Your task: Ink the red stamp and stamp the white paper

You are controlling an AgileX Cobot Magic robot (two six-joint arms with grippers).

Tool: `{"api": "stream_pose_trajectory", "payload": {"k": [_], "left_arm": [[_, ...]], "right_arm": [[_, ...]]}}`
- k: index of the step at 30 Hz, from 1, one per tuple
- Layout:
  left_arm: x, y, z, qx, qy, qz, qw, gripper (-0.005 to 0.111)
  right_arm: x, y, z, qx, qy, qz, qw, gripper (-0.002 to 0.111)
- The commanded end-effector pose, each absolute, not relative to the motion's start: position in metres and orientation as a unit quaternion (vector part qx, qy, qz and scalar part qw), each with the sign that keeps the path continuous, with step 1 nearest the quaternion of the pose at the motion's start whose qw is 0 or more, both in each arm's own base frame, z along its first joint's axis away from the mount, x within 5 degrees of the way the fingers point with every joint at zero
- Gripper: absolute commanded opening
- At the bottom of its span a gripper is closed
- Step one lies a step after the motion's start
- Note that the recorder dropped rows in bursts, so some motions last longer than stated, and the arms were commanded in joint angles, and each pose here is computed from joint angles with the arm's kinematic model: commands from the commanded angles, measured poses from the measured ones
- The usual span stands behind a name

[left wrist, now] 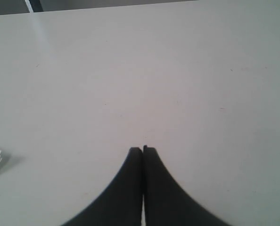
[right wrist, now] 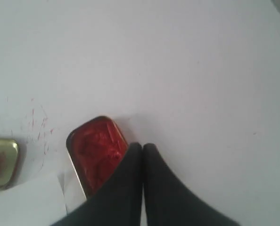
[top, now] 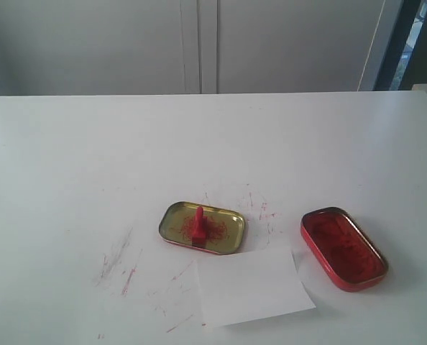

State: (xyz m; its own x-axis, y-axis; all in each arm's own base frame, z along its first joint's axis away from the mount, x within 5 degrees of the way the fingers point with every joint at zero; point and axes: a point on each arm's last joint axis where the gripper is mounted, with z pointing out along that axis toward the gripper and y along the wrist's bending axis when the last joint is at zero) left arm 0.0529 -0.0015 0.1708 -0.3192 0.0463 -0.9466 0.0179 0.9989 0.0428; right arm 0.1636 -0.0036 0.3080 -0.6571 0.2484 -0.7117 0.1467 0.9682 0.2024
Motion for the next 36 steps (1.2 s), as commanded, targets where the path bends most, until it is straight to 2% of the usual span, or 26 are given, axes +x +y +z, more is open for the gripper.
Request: {"api": "stream_pose_trajectory", "payload": {"k": [1, 10, 23, 36], "left_arm": [[0.053, -0.002, 0.169, 0.019, 0.813, 0.012, 0.581, 0.0], [0.053, -0.002, 0.169, 0.019, 0.813, 0.012, 0.581, 0.0], [0.053, -0.002, 0.169, 0.019, 0.813, 0.012, 0.581, 0.0], [0.053, -0.002, 0.169, 0.019, 0.813, 0.012, 0.581, 0.0]], "right_arm": [[0.176, -0.004, 0.304, 0.113, 0.911, 0.068, 0.391, 0.0], [0.181, -0.005, 0.306, 0.134, 0.898, 0.076, 0.412, 0.0], [0.177, -0.004, 0.303, 0.132, 0.916, 0.076, 0.371, 0.0], [0.203, -0.005, 0.31, 0.127, 0.94, 0.074, 0.309, 0.0]]}}
